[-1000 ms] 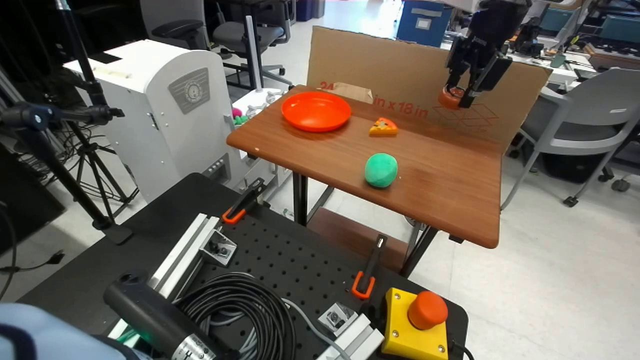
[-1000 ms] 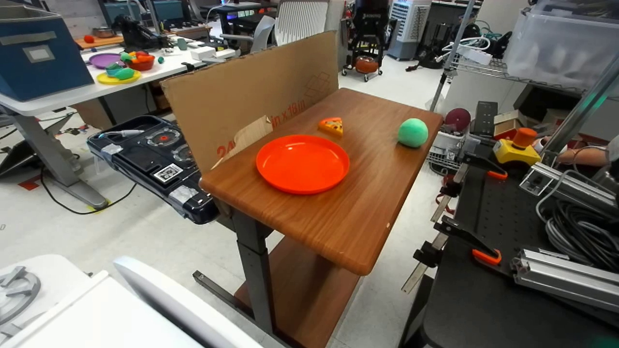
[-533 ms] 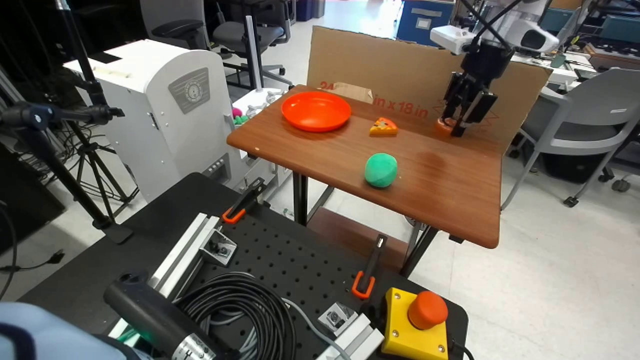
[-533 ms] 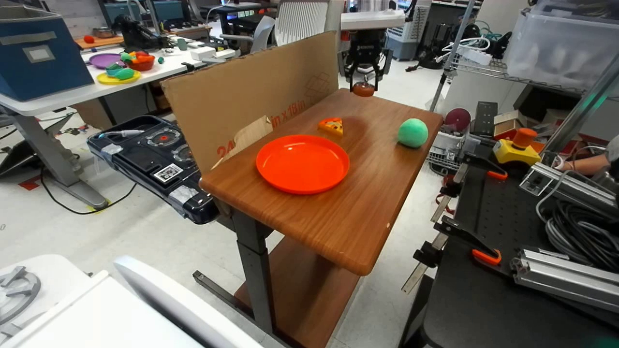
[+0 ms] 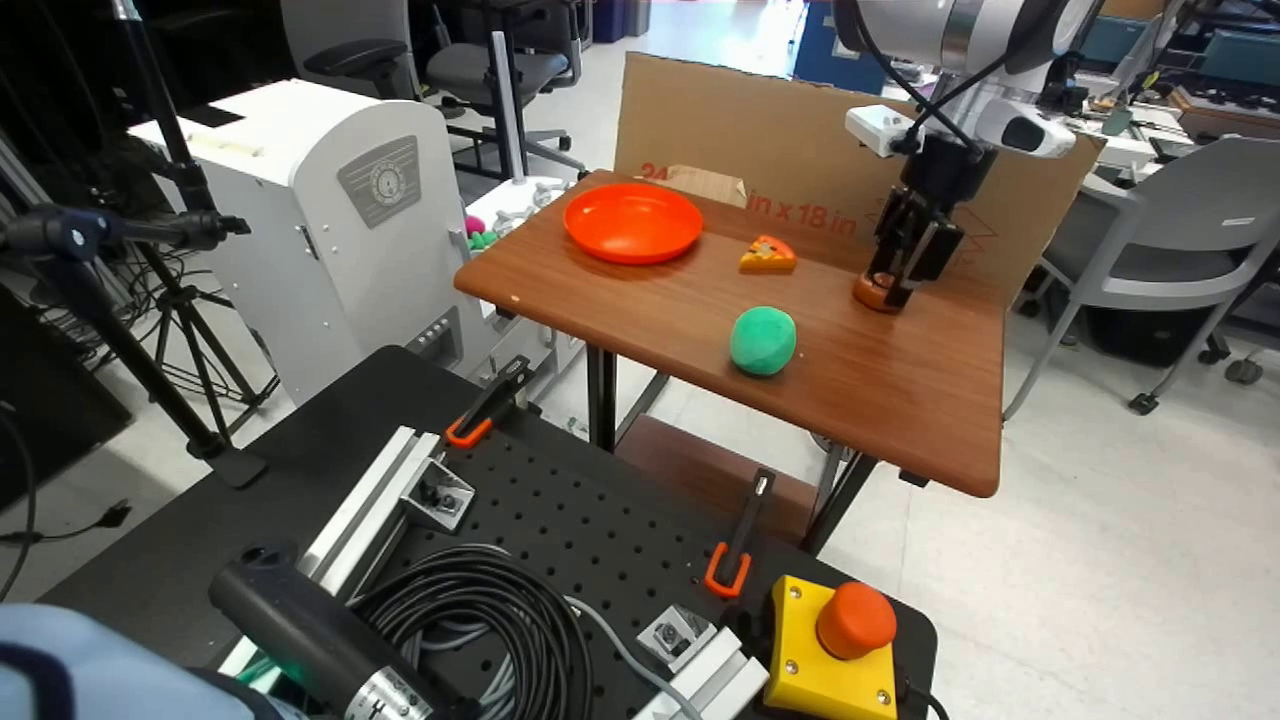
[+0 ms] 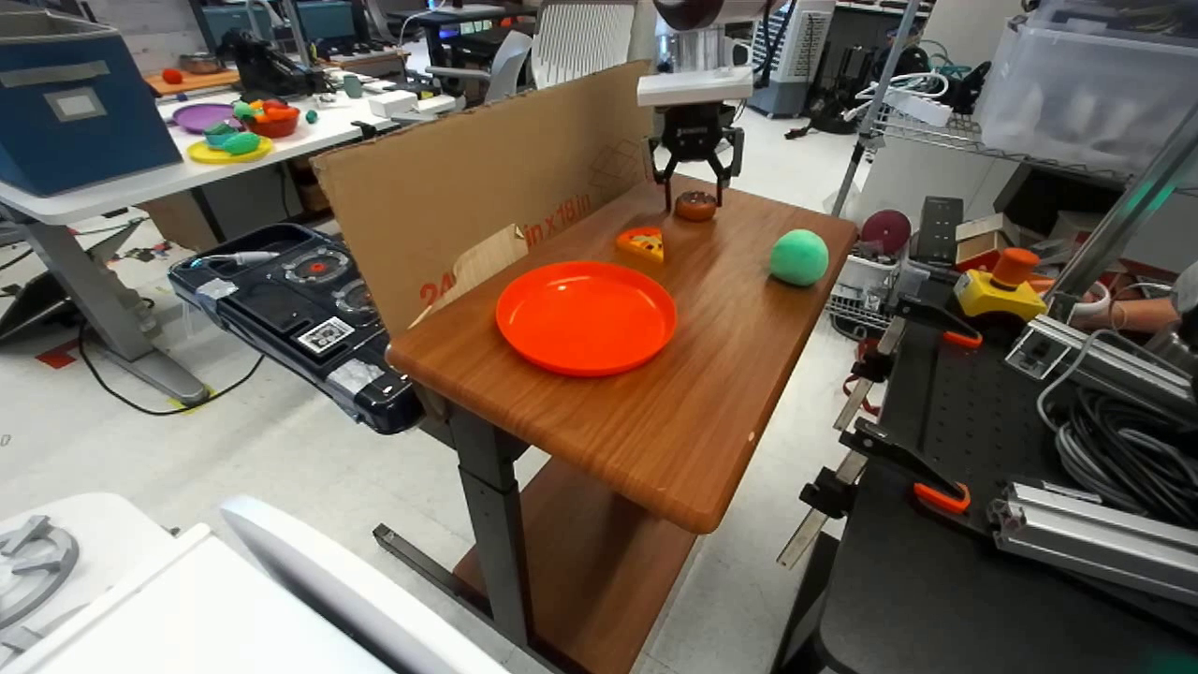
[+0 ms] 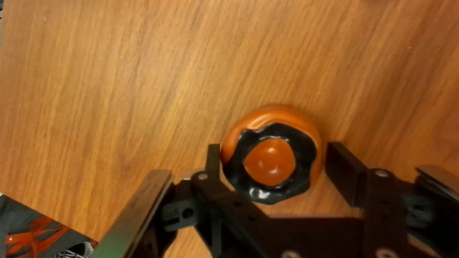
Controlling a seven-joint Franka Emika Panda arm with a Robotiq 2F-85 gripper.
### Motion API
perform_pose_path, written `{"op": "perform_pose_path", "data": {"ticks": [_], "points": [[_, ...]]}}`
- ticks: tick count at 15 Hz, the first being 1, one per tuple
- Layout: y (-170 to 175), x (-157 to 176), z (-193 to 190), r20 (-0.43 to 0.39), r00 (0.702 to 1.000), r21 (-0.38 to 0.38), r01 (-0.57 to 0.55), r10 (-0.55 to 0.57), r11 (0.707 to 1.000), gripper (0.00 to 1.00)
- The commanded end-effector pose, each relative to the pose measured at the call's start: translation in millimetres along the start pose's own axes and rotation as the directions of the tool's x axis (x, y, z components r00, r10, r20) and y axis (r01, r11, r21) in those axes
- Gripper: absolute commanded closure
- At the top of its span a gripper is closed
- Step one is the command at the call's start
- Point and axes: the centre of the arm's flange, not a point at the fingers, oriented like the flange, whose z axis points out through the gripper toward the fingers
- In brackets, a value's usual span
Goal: Remove the donut from the orange plate
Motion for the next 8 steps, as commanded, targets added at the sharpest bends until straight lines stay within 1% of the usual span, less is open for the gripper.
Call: {"op": "perform_pose_path", "data": {"ticks": [1,3,4,5,6,8], "points": [[-10,-15,-23,0.007,1.0,0.012,0.016,-0.016,1.0,0.0],[0,-45,-41,0.014,0.997,0.03,0.079,-0.08,0.996,0.0],[9,-69,-49,0.061,0.99,0.017,0.126,-0.127,0.992,0.0],[18,-91,-53,0.114,0.981,-0.017,0.16,-0.157,0.987,0.0],[-13,-47,-33,0.036,0.994,0.005,0.107,-0.107,0.994,0.0],[-8,-77,-46,0.075,0.986,-0.018,0.15,-0.148,0.989,0.0]]}}
